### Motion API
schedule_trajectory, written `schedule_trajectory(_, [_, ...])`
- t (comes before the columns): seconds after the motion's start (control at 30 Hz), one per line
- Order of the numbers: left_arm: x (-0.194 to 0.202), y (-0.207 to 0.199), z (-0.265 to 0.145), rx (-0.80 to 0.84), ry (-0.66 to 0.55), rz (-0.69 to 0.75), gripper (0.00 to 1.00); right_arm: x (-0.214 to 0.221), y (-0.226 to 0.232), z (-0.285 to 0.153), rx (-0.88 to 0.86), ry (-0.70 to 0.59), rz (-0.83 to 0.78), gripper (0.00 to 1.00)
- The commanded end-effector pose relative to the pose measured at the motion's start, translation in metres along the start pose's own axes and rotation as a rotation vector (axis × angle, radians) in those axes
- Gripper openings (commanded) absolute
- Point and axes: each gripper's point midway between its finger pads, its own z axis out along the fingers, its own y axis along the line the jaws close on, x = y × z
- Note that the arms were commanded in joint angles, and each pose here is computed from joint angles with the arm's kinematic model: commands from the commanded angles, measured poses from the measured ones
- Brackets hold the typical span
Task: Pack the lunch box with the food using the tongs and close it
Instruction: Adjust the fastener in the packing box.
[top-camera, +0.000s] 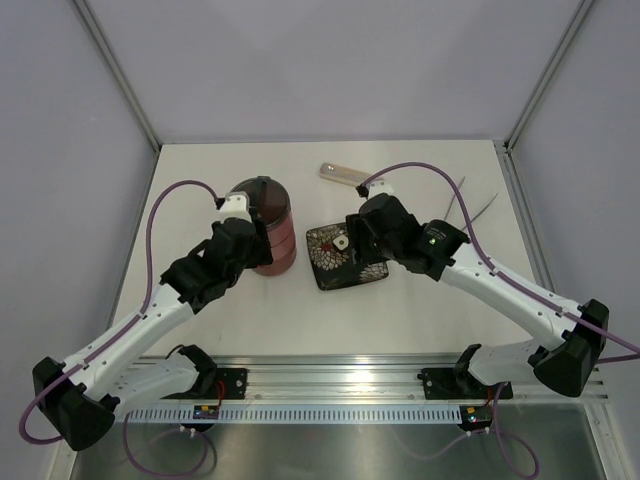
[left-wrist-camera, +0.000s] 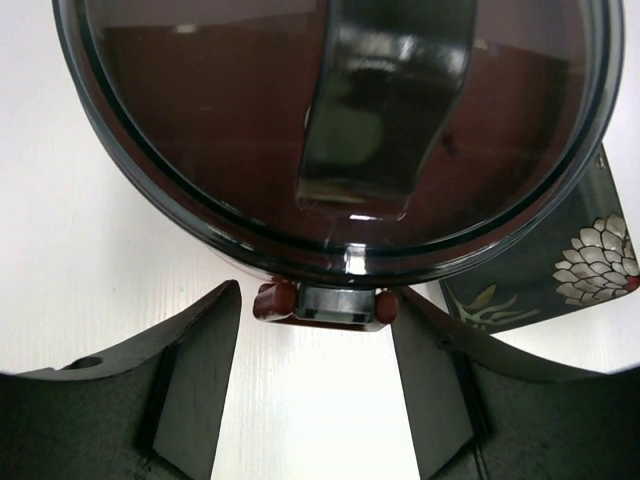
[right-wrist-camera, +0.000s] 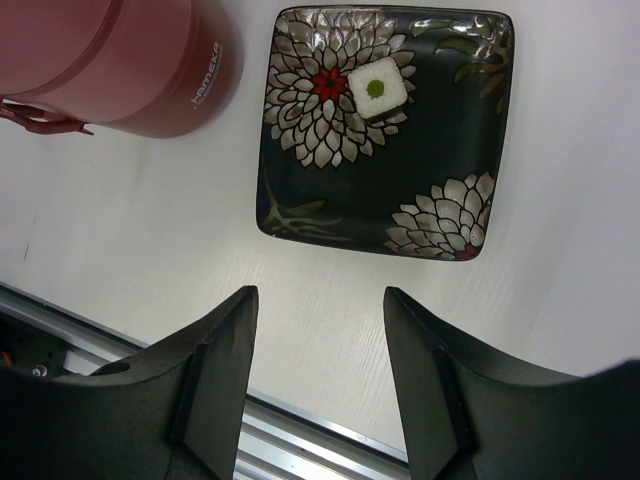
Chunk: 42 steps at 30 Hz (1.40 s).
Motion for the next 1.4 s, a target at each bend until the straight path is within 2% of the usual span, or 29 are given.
schedule_trajectory(0.0, [-0.038, -0.016, -0.006, 0.054, -0.116, -0.049, 0.64, -0.024, 0.006, -0.005, -0.028, -0.054, -0.004, 0.61])
schedule_trajectory(0.13, [-0.039, -0.019, -0.006, 0.062, -0.12, -0.049, 0.59, -0.025, 0.008, -0.001, -0.034, -0.05, -0.007, 0.61])
schedule_trajectory(0.3, [-0.039, -0.016, -0.006, 0.051, -0.122, -0.052, 0.37, -0.026, 0.009, 0.001, -0.038, -0.05, -0.004, 0.61])
schedule_trajectory(0.4, [-0.038, -0.012, -0.008, 0.038, -0.126, -0.058, 0.29, -0.025, 0.009, 0.003, -0.036, -0.049, 0.0, 0.61])
schedule_trajectory(1.07, [0.001, 0.008, -0.01, 0.004, -0.079, -0.176, 0.28, -0.023, 0.009, 0.011, -0.035, -0.047, 0.015, 0.61])
schedule_trajectory(1.37, [0.011, 0.016, -0.009, -0.025, -0.059, -0.182, 0.33, -0.023, 0.01, 0.014, -0.036, -0.047, 0.018, 0.61])
